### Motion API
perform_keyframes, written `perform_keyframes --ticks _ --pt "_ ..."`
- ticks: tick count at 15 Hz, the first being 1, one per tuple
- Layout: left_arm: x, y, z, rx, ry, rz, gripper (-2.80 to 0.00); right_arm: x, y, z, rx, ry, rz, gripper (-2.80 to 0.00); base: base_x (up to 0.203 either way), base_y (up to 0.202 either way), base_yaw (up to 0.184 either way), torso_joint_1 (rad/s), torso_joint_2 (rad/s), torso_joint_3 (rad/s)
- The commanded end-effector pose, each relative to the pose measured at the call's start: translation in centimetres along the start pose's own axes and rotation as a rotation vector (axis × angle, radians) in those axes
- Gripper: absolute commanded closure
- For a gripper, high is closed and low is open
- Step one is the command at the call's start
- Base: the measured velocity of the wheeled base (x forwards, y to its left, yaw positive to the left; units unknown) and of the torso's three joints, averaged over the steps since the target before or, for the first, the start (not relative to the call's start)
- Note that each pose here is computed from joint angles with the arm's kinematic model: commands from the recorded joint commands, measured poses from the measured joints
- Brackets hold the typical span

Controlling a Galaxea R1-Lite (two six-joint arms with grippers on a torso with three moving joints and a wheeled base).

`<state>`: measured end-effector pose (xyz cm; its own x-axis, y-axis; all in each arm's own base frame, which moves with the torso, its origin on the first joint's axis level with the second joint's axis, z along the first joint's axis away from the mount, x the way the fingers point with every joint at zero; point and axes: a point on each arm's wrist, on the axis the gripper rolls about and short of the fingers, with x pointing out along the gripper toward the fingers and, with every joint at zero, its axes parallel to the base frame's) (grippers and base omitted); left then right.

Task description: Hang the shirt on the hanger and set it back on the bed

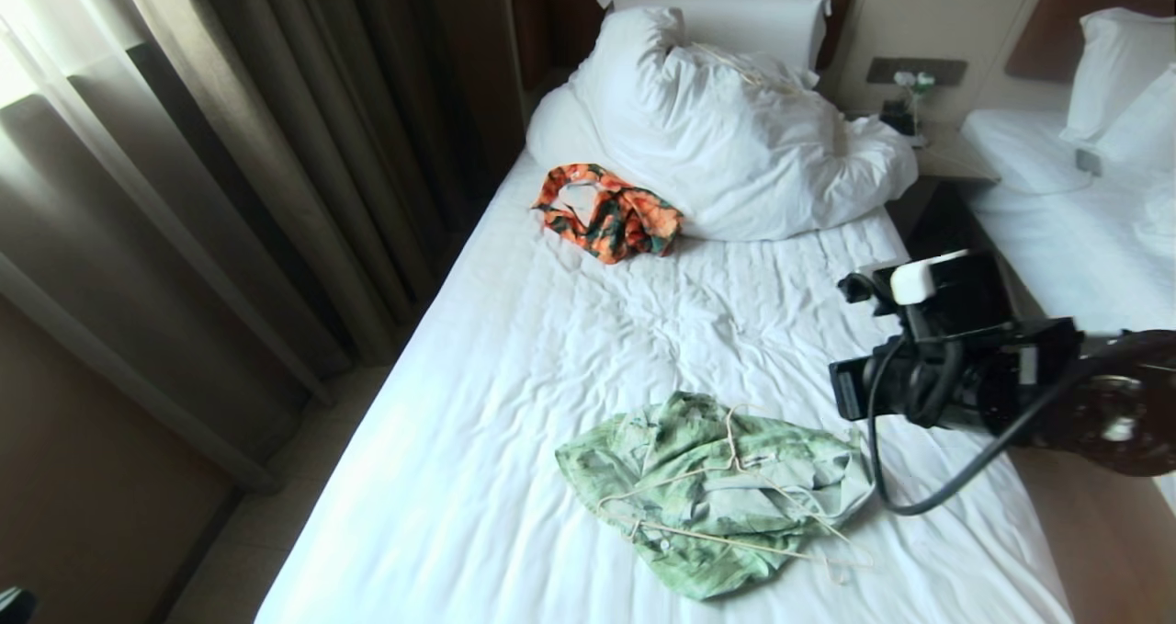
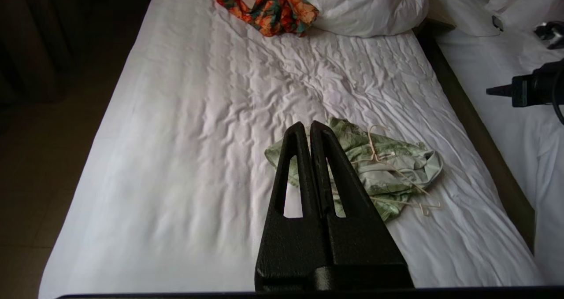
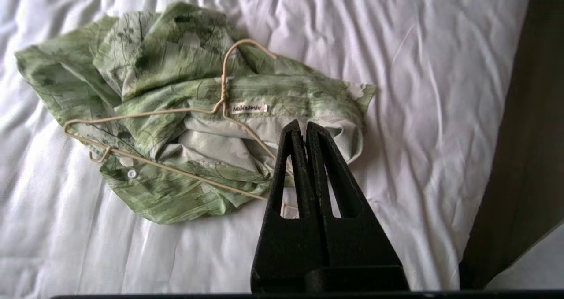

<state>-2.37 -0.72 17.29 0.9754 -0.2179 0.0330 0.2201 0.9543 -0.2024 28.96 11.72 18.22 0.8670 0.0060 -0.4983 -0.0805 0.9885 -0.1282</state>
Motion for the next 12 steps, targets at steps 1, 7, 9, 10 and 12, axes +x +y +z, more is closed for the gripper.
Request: perform_keyframes --ticks 1,7,9,10,12 --pt "-1.3 -0.4 0.5 0.013 -0.043 -0.023 0.0 -6.9 -2.6 2.0 0.057 -0.169 -0.007 0.0 0.0 0.0 0.0 0.0 0.0 0.0" --pt "-4.0 -0.5 -1.4 0.126 0.041 0.021 0.0 -23.9 -9.1 -1.3 0.131 -0.418 -0.053 0.0 0.0 0.0 0.0 0.0 0.0 0.0" --pt "-3.9 -0.2 -2.5 0.138 0.058 0.021 0.0 -27.8 -10.5 -4.0 0.148 -0.46 -0.065 0.0 0.0 0.0 0.0 0.0 0.0 0.0" --pt "-4.0 -0.1 -2.9 0.141 0.059 0.021 0.0 -29.4 -11.1 -5.3 0.161 -0.478 -0.088 0.0 0.0 0.0 0.0 0.0 0.0 0.0" --pt "-3.9 0.2 -4.1 0.165 0.06 0.029 0.0 -32.0 -11.8 -8.2 0.192 -0.52 -0.139 0.0 0.0 0.0 0.0 0.0 0.0 0.0"
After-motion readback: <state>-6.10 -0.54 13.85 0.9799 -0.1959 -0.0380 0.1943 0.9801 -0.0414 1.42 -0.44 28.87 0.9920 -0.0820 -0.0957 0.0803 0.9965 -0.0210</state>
